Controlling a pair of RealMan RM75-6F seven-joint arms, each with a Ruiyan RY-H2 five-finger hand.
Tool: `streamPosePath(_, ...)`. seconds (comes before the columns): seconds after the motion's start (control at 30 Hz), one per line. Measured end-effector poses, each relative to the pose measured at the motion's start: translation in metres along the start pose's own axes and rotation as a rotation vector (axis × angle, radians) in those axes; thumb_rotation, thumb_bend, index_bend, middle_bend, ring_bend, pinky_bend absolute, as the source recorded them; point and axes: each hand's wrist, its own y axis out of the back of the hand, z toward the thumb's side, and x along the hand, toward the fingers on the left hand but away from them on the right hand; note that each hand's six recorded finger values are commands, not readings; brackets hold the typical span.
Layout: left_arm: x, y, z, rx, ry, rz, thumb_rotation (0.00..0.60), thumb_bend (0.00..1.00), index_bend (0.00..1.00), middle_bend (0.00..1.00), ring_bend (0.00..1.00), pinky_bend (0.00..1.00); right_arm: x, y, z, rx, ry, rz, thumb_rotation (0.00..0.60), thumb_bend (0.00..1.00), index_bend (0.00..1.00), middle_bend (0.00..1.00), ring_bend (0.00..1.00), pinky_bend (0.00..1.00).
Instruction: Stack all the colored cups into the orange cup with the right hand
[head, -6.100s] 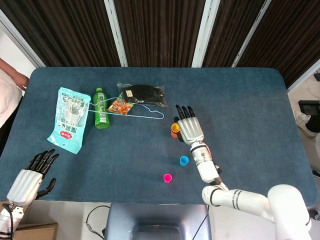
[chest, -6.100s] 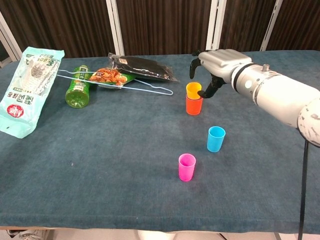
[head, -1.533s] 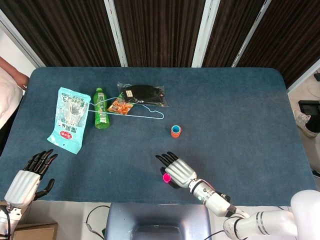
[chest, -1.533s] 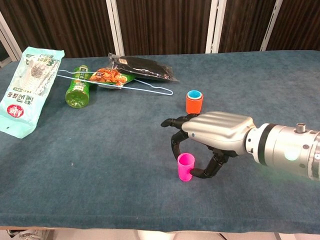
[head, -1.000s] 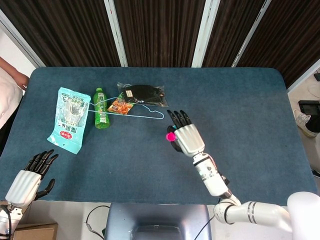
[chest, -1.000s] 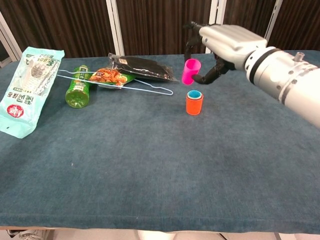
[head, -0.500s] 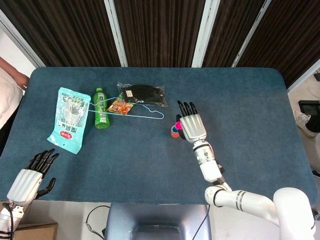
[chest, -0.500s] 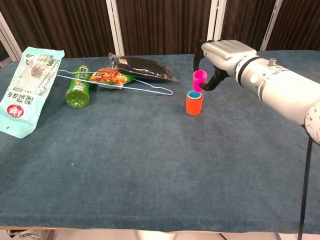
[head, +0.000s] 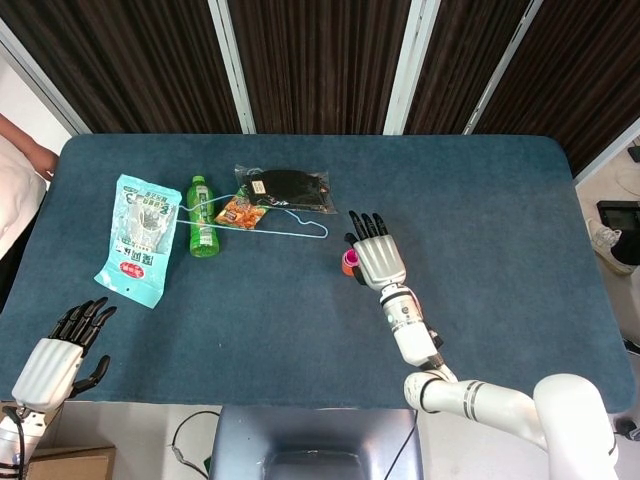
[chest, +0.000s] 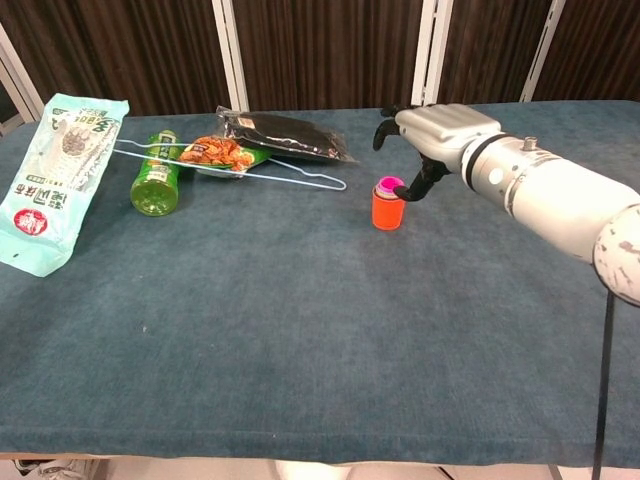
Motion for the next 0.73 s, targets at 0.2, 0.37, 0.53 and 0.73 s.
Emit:
streamPosePath(0.2, -0.001, 0.003, 0.0, -0.007, -0.005, 0.015, 0.6, 0.46, 0.0, 0.0, 0.0, 0.12, 0.03, 0.009, -0.013, 0.0, 0.019, 0.001, 0.6, 0.38, 0.0, 0.0, 0.0, 0.0)
streamPosePath(0.37, -0.002, 0.004, 0.001, -0.004, -0.008, 0.019, 0.6, 0.46, 0.0, 0.0, 0.0, 0.12, 0.106, 0.014, -0.058, 0.04, 0.017, 0.009, 0.6, 0.33, 0.0, 0.0, 0.0, 0.0)
streamPosePath(0.53, -0.001, 0.0, 0.007, 0.022, -0.02, 0.02, 0.6, 0.46, 0.0, 0.0, 0.0, 0.12, 0.218, 0.014, -0.122, 0.076, -0.069, -0.004, 0.6, 0.33, 0.0, 0.0, 0.0, 0.0)
streamPosePath(0.73, 0.0, -0.007, 0.014, 0.048, -0.033, 0.013, 0.6, 0.46, 0.0, 0.0, 0.0, 0.12, 0.295, 0.014, -0.181, 0.061, -0.224, -0.075, 0.6, 0.33, 0.0, 0.0, 0.0, 0.0)
